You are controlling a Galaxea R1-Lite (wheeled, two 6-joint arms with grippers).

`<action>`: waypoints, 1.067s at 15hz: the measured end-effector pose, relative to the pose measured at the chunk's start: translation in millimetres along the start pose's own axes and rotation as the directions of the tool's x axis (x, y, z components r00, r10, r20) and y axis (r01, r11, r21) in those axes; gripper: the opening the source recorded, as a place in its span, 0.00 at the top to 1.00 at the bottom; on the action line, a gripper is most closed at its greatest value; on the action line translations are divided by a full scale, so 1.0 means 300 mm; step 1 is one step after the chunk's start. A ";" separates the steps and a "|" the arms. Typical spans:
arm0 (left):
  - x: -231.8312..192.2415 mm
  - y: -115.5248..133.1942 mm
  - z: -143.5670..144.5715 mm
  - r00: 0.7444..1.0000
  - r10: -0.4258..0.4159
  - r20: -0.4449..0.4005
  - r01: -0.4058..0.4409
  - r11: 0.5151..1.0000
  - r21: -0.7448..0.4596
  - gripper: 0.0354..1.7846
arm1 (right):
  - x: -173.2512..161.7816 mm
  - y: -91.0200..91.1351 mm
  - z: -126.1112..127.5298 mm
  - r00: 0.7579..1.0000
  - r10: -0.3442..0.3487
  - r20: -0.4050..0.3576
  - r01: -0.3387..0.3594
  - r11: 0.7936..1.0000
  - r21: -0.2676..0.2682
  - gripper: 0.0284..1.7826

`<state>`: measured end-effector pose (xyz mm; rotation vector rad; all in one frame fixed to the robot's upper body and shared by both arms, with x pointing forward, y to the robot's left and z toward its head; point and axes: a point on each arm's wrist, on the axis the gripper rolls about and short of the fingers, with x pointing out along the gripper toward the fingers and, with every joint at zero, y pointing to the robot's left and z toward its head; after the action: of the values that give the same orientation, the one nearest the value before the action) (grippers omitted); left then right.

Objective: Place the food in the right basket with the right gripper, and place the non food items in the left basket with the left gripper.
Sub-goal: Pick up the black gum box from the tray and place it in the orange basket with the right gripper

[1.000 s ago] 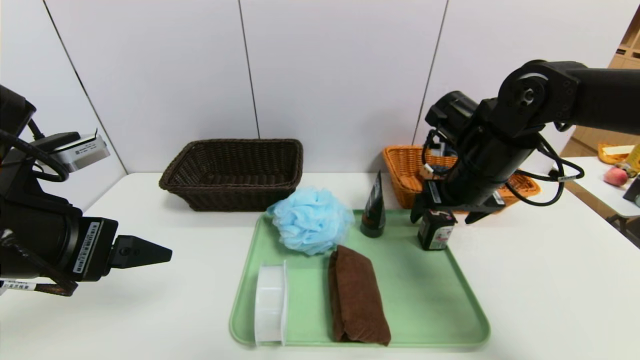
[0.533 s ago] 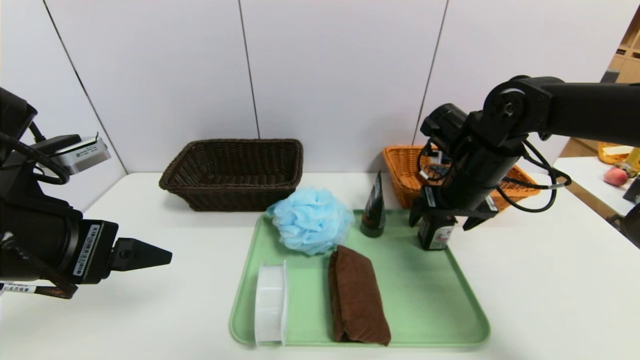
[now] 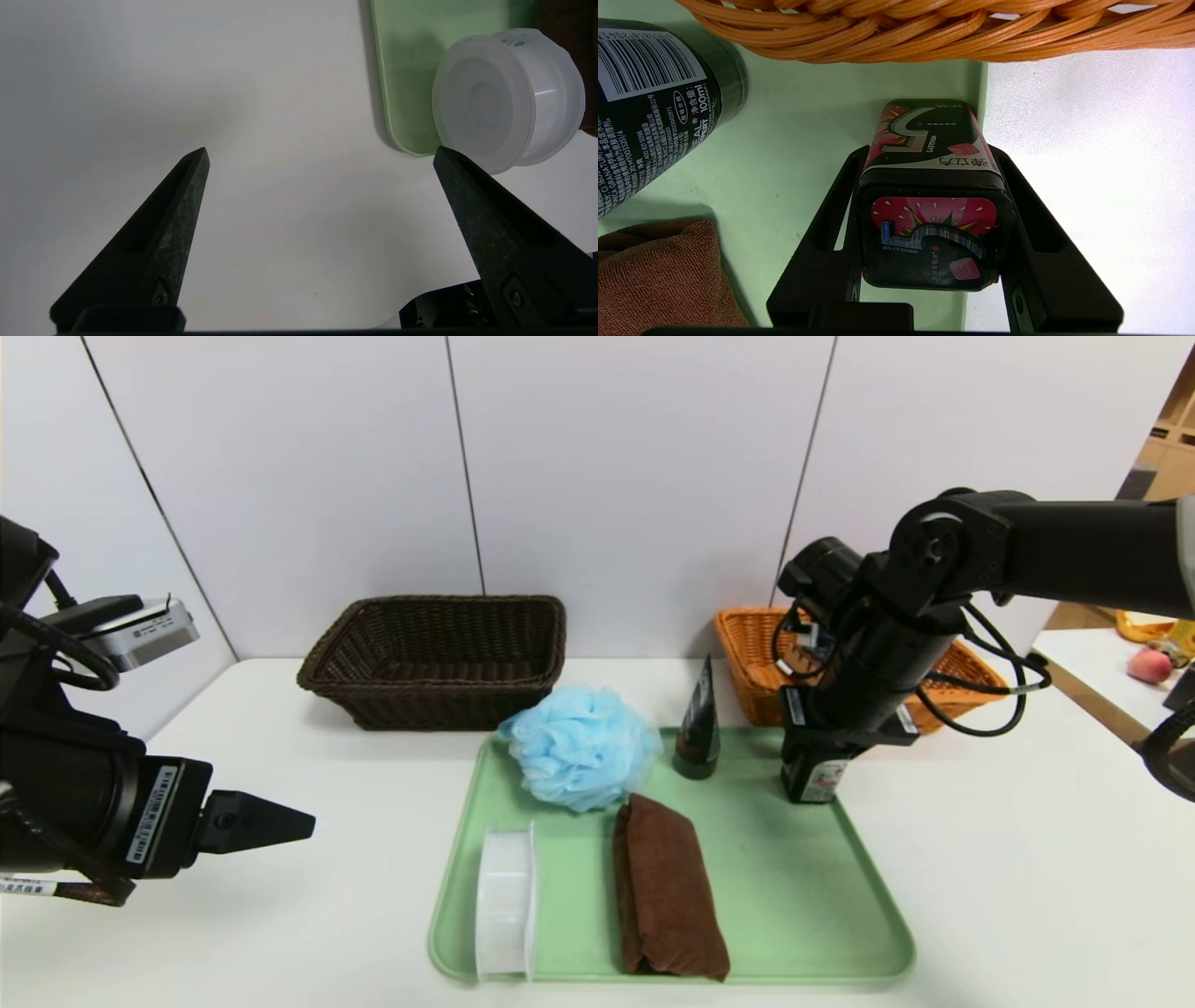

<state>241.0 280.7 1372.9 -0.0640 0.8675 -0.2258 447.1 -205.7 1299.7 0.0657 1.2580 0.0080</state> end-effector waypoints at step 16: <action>-0.020 0.000 -0.011 1.000 -0.007 0.019 0.006 1.000 0.010 0.06 | -0.431 -0.224 0.089 0.770 0.041 0.637 -0.092 0.995 0.047 0.57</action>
<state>234.7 282.2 1375.2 -0.0596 0.8473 -0.2352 430.7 -279.5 1427.1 0.1653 0.5667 -0.0005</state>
